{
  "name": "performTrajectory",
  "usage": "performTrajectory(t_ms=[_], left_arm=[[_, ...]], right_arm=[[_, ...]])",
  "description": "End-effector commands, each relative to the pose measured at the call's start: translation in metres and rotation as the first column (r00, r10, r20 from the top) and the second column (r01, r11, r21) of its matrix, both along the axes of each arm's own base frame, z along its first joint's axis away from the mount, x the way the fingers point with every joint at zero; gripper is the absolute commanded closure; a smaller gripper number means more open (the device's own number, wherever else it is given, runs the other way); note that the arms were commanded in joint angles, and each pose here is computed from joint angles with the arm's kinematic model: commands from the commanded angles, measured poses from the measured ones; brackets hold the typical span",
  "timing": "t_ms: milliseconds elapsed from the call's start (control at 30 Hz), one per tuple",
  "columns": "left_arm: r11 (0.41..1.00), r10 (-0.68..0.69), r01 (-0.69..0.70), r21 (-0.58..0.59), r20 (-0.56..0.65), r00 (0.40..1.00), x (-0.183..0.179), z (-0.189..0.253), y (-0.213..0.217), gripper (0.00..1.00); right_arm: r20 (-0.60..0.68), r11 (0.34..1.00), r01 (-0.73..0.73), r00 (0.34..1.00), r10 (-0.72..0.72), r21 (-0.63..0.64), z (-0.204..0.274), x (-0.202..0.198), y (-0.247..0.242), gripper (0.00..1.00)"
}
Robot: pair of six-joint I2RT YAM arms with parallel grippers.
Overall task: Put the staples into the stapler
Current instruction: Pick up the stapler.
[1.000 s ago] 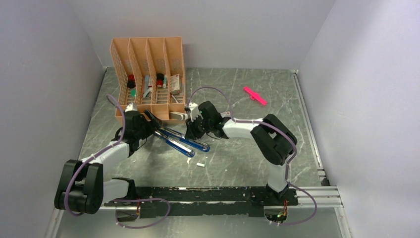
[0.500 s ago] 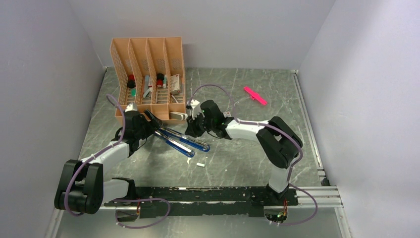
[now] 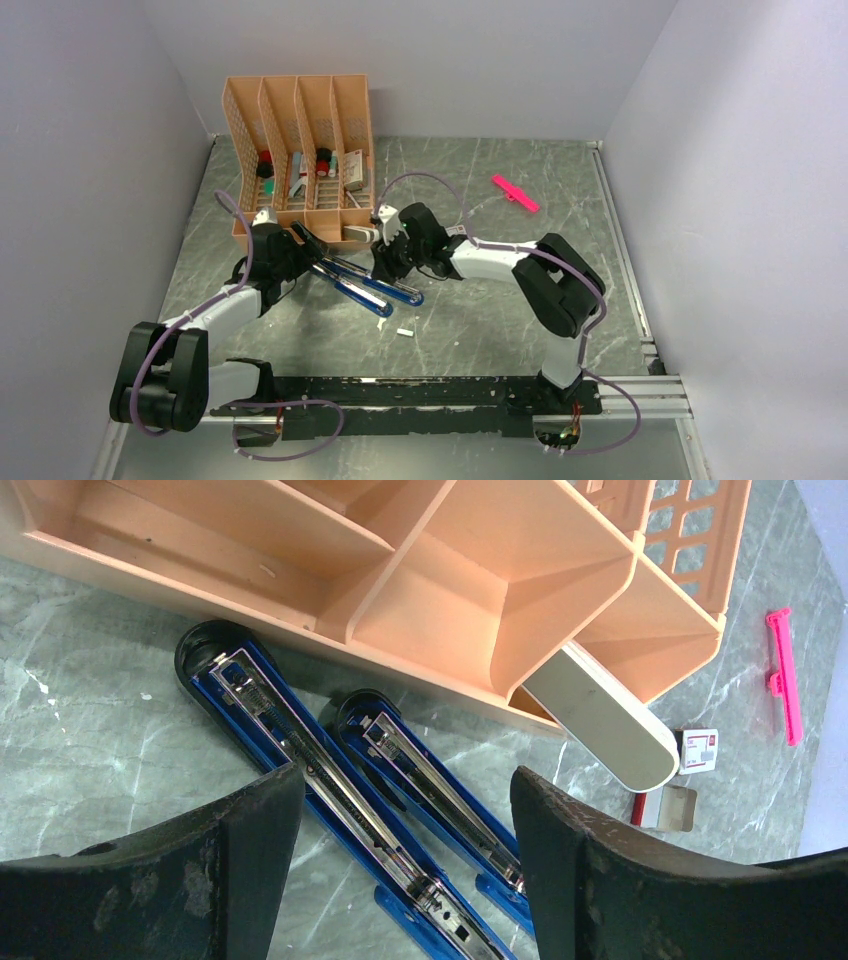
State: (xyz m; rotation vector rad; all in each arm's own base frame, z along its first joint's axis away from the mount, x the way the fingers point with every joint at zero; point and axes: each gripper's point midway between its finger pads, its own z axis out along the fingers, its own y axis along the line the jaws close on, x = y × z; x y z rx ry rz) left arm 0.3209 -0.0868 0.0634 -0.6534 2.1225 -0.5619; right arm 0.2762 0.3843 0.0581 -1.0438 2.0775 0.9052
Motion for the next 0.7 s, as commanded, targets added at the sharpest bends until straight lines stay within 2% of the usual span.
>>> performTrajectory(t_ms=[0,667], left_arm=[[1.0,-0.029,0.029,-0.01,0.032,0.999,0.0032,0.0055,-0.0062,0.2],[1.0,-0.028,0.029,-0.011,0.034,0.999,0.0038,0.0059,-0.0063,0.2]], right_arm=[[0.004,1.0,-0.015,1.0,0.016,-0.026,-0.0058,0.0005,0.0034,0.56],[0.007,0.999,-0.004,1.0,0.004,-0.033,-0.008,0.0022,0.0023,0.74]])
